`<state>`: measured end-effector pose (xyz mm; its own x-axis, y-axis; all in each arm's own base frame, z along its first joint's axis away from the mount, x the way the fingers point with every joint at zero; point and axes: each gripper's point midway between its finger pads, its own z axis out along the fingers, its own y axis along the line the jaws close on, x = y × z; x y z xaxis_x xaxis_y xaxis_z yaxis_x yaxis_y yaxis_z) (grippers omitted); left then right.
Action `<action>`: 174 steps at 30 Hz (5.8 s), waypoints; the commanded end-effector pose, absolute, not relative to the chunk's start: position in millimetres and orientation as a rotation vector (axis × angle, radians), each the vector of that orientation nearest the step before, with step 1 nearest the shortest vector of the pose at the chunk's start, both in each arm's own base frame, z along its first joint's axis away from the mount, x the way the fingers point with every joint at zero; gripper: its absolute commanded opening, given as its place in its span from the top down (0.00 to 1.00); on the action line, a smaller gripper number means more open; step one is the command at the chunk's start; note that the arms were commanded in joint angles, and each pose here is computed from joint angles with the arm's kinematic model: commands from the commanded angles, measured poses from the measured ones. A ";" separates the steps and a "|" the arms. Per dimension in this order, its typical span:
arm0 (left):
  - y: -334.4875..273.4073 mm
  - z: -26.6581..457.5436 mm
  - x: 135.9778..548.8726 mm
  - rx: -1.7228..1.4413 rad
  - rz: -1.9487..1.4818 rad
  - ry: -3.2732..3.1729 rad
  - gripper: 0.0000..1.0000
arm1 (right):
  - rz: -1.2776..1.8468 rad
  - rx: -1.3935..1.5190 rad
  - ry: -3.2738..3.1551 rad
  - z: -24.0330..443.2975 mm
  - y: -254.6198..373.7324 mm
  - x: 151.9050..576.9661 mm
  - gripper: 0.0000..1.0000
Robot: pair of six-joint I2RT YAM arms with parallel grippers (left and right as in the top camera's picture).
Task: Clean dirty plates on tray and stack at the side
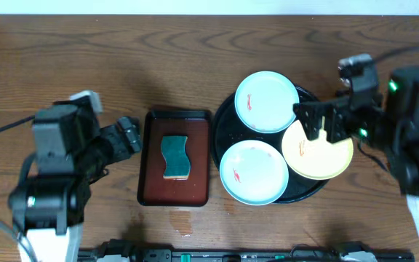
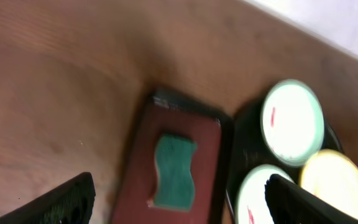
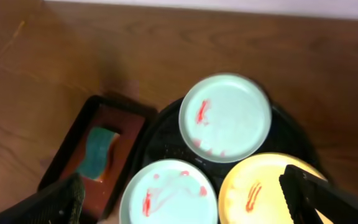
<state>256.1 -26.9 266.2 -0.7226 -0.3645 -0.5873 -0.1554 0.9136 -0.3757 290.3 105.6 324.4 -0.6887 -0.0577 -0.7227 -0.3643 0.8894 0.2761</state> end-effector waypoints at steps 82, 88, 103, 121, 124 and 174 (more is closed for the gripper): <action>-96.9 2.9 265.6 -0.223 -0.156 3.079 0.92 | 0.622 -0.324 2.860 177.0 152.0 264.9 0.27; -102.6 38.2 283.9 -0.130 -0.164 3.059 0.93 | 0.624 -0.307 2.866 176.9 151.9 264.5 0.27; -87.7 28.3 277.1 -0.138 -0.047 3.065 0.93 | 0.560 -0.200 2.990 154.1 139.4 245.7 0.28; -94.9 92.1 298.0 -0.144 -0.085 3.005 0.92 | 0.386 0.080 3.160 30.1 107.8 196.6 0.58; -95.4 112.3 299.6 -0.142 -0.101 2.974 0.93 | 0.386 0.100 3.157 16.4 105.8 191.2 0.58; -308.7 16.5 243.3 0.054 -0.707 3.178 0.93 | 0.267 0.277 2.776 8.5 94.1 268.3 0.99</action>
